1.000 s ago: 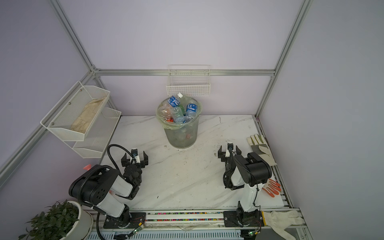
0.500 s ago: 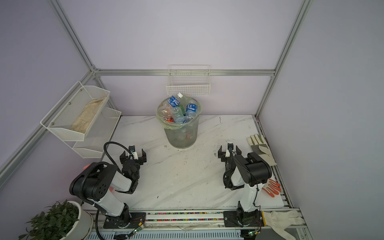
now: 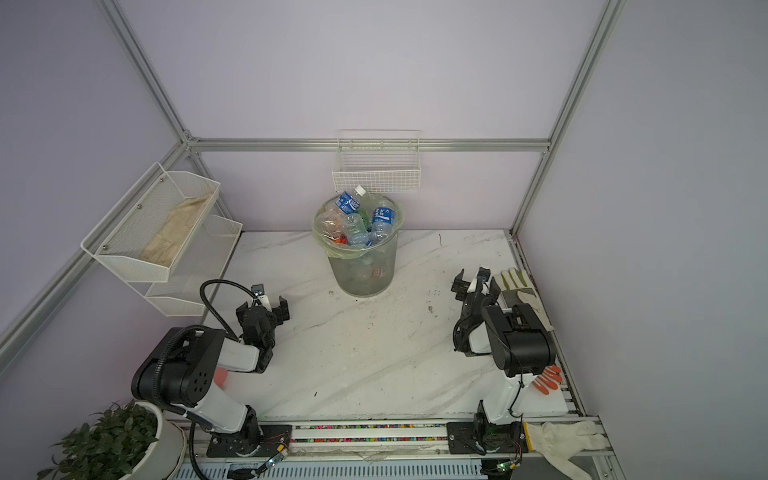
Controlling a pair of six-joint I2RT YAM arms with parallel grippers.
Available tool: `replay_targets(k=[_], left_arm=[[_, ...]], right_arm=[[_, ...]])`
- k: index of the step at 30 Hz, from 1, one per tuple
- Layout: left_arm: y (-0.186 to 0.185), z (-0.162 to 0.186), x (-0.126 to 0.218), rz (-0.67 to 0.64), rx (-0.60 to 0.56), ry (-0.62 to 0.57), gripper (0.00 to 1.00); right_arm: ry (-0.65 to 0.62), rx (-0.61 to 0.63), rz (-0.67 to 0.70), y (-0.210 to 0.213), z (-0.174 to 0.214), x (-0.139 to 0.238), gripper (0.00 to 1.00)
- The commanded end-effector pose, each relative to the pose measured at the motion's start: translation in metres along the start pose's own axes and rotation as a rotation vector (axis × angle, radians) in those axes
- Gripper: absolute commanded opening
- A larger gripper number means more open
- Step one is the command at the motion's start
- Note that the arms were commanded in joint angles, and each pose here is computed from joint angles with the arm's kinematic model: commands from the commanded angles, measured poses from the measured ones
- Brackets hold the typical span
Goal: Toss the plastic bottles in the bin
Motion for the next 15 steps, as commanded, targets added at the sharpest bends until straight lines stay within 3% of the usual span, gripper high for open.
replay_targets(k=[1,6,15], left_arm=[[0.001,-0.03,-0.006,0.0,0.062,-0.088,1.0],[-0.021,-0.031,0.008,0.207,-0.03,-0.155,0.99],[-0.019,-0.031,-0.005,0.305,0.004,-0.093,1.0]], right_arm=[[0.003,0.0,-0.058,0.007,-0.001,0.003,0.97],[-0.021,0.035,-0.158,0.016,-0.001,0.014,0.97],[-0.024,-0.012,-0.164,0.009,-0.002,0.014,0.97]])
Point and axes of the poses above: each gripper's point midway between its finger pads, its own x axis back along the fingers, its own y axis along the line the jaws close on, z = x × y, the point moved 6 cm from there along x, back along the fingers, and after that the axes turned 2 degrees about -x, right-handed, at the moved point
